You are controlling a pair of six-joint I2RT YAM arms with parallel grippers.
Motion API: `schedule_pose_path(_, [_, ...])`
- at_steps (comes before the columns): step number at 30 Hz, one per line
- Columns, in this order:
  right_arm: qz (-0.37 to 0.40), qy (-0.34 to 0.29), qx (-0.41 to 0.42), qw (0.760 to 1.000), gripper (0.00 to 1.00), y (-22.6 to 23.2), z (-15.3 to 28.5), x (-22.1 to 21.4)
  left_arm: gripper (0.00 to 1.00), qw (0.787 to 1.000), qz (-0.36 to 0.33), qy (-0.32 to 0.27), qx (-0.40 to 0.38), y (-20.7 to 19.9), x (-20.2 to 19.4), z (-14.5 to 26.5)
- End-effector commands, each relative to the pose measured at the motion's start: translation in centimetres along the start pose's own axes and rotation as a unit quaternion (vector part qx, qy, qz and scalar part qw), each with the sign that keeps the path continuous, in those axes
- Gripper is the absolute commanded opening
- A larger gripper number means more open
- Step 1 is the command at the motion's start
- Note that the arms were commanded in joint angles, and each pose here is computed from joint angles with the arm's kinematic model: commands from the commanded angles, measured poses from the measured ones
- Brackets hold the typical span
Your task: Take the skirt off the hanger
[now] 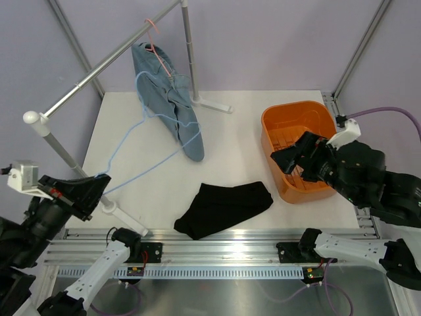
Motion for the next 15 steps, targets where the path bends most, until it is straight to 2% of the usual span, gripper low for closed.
schedule_pose_path(1, [0.000, 0.005, -0.024, 1.000, 0.99, -0.5, -1.2, -0.9, 0.00, 0.997, -0.005, 0.001, 0.082, 1.6, 0.8, 0.8])
schedule_pose_path(6, [-0.001, 0.015, -0.021, 1.000, 0.99, -0.4, -1.5, -1.3, 0.00, 0.986, -0.010, -0.019, 0.167, 3.3, 1.3, 2.2])
schedule_pose_path(13, [0.000, 0.036, -0.021, 0.999, 0.99, -0.4, -2.0, -2.1, 0.00, 0.965, -0.006, -0.016, 0.262, 5.4, 1.3, 1.4])
schedule_pose_path(15, [0.004, 0.045, -0.021, 0.999, 0.99, -0.2, -2.4, -2.5, 0.00, 0.962, -0.008, -0.033, 0.269, 5.7, 1.7, 1.0])
Point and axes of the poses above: each gripper's point midway between its finger pads, its own z axis back along the fingers, its own y axis along the line the jaws close on, x = y × z, the point moved 7 cm from there along z, back along the fingers, and after that the axes turned 13 degrees about -z, right-handed, at the moved point
